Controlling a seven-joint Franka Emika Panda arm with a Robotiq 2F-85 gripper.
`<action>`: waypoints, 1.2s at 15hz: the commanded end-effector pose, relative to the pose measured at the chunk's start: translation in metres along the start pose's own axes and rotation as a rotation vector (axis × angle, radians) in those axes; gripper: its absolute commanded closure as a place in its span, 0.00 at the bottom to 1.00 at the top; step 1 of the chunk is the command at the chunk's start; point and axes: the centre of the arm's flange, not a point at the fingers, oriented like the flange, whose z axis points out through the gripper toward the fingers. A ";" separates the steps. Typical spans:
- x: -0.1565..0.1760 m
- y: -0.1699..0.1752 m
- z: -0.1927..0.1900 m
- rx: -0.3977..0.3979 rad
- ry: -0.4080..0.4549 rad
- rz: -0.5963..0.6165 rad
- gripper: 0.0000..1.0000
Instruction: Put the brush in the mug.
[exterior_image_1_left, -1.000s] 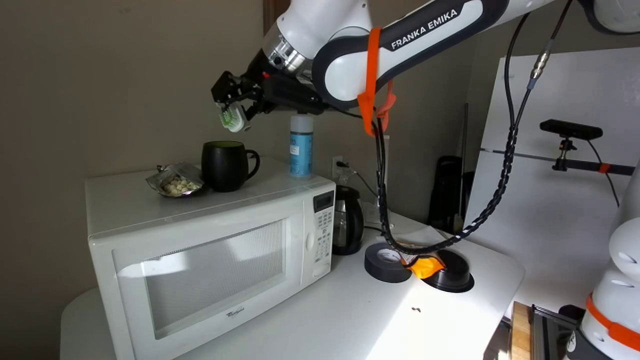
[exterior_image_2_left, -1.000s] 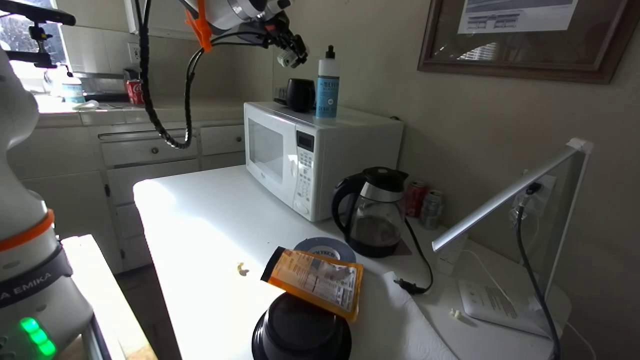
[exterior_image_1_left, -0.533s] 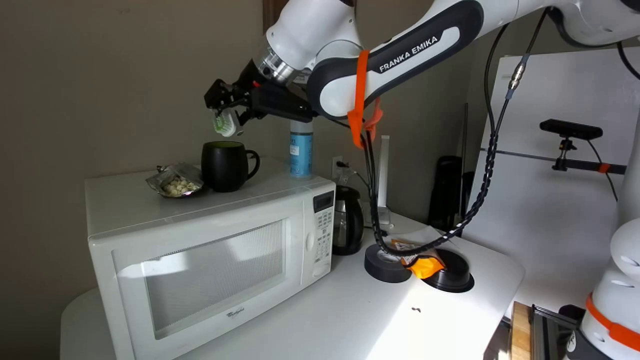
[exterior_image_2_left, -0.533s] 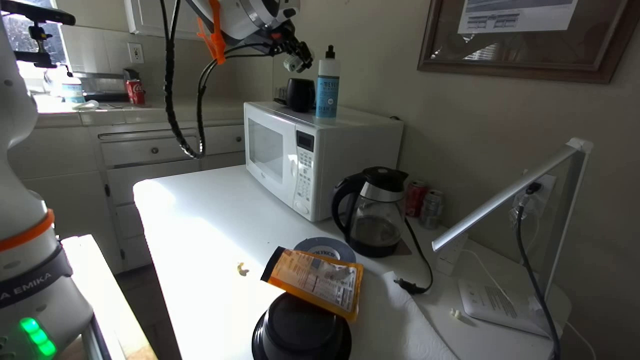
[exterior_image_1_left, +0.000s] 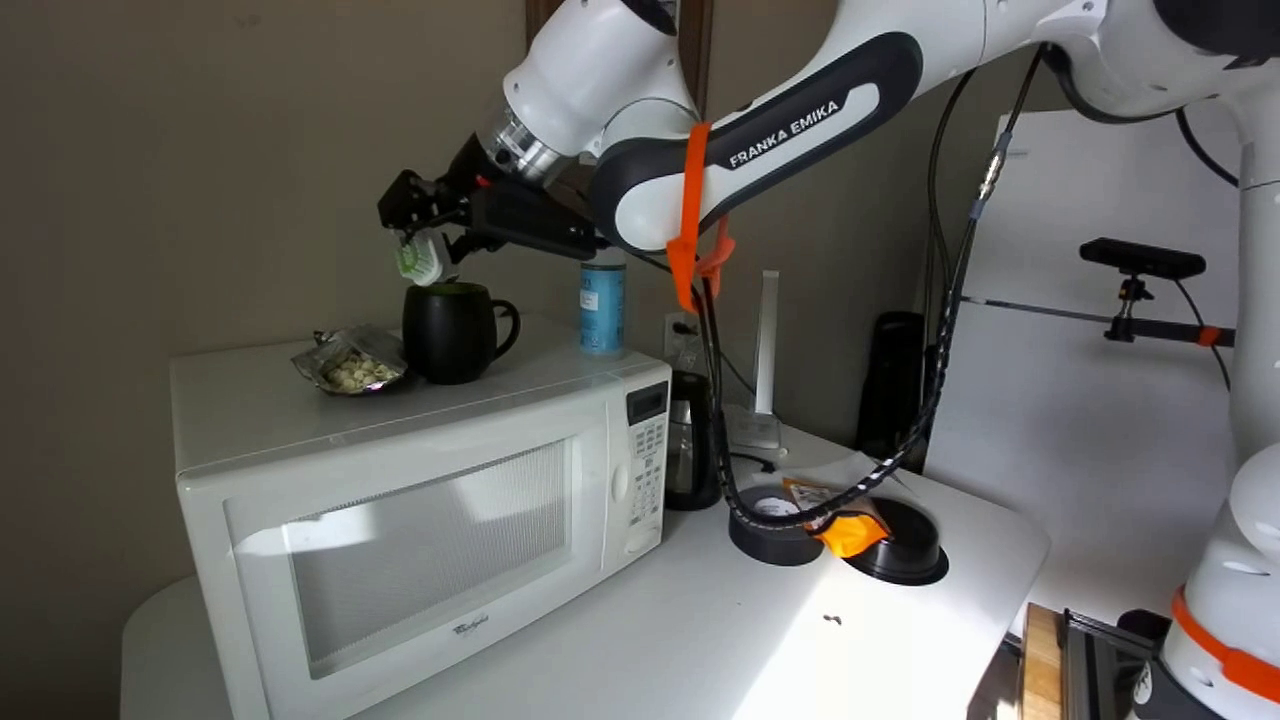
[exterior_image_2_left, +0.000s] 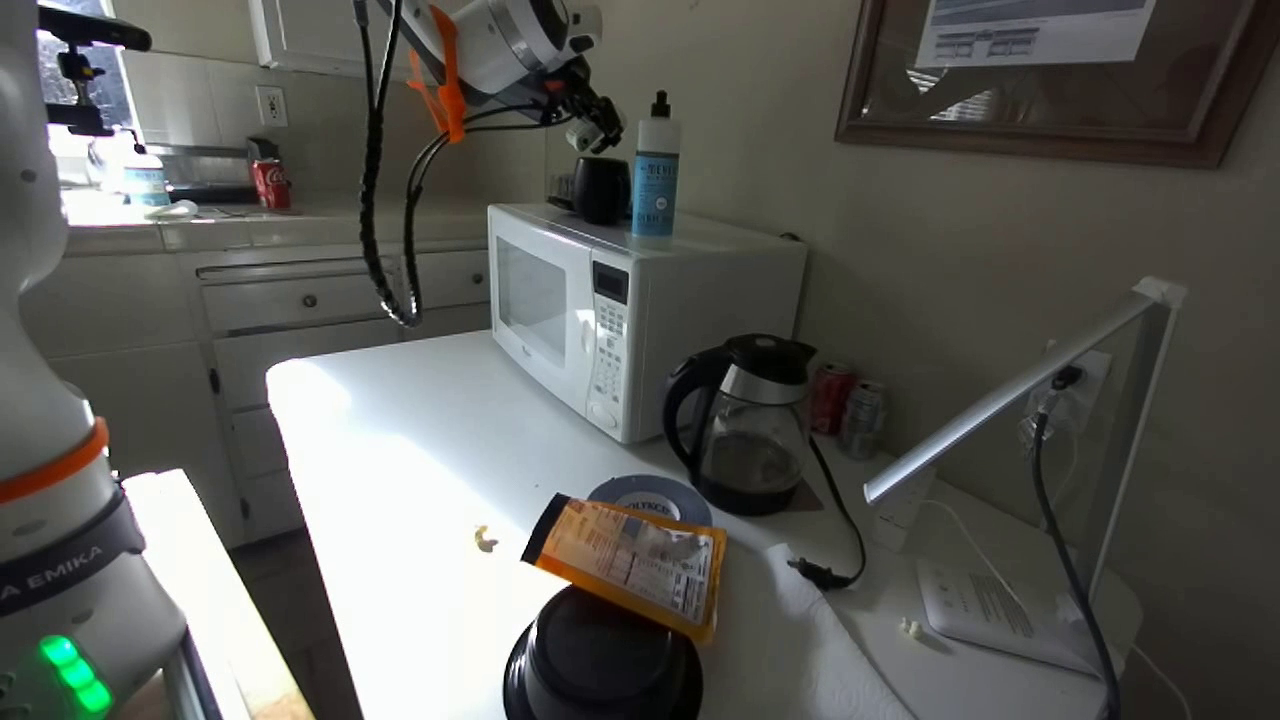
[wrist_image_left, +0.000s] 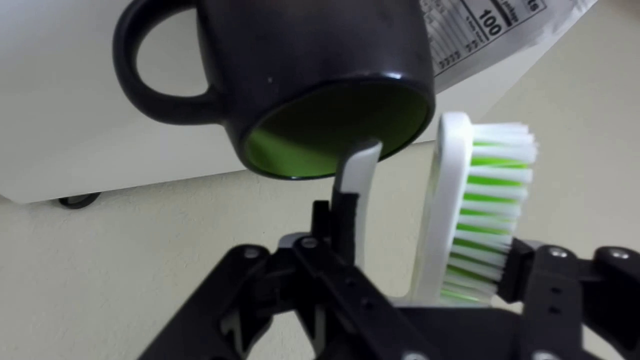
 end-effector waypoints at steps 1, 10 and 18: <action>0.000 -0.003 0.013 -0.023 -0.004 0.023 0.63; 0.001 0.013 0.012 -0.063 -0.016 0.059 0.13; 0.005 0.014 0.000 -0.074 0.017 0.107 0.00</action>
